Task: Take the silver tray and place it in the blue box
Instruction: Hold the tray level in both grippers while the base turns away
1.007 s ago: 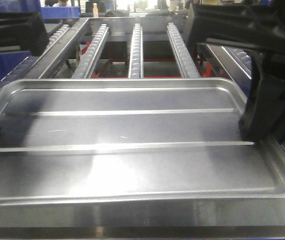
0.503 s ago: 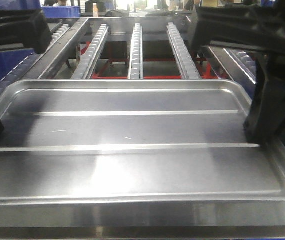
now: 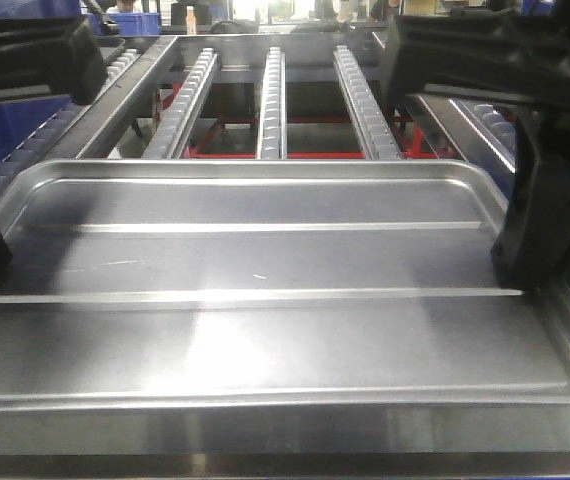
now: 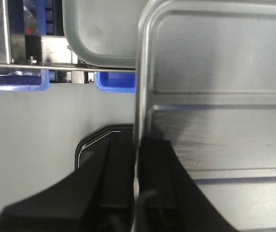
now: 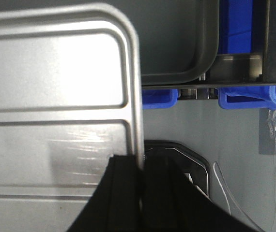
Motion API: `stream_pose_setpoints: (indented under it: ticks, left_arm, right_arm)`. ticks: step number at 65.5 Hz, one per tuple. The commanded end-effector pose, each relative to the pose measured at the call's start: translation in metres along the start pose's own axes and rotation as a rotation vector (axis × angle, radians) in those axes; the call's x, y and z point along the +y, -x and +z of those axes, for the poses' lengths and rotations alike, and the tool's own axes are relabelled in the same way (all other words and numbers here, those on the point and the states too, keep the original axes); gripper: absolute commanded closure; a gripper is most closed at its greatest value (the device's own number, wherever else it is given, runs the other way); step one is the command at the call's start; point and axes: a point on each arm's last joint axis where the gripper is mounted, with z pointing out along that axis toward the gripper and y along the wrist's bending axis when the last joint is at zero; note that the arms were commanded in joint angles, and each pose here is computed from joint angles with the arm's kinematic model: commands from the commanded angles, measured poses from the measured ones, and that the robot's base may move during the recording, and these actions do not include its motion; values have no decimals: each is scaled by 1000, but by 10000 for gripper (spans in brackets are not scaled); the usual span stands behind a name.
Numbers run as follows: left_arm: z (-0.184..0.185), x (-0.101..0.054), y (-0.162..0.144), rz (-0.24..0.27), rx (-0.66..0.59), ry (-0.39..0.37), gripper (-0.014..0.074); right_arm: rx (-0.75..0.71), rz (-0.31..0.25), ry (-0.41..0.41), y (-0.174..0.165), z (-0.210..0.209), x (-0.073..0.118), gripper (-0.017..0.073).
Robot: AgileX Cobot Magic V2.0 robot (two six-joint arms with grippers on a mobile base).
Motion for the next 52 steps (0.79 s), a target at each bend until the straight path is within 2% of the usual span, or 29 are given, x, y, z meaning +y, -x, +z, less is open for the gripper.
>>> stream_pose_setpoints:
  ticks: [1, 52]
  left_arm:
    - [-12, 2, 4, 10, -42, -8, 608]
    - [-12, 2, 4, 10, -42, -8, 608]
  right_arm:
    - [-65, -9, 3, 10, -13, -2, 508]
    - [-65, -9, 3, 10, -13, -2, 508]
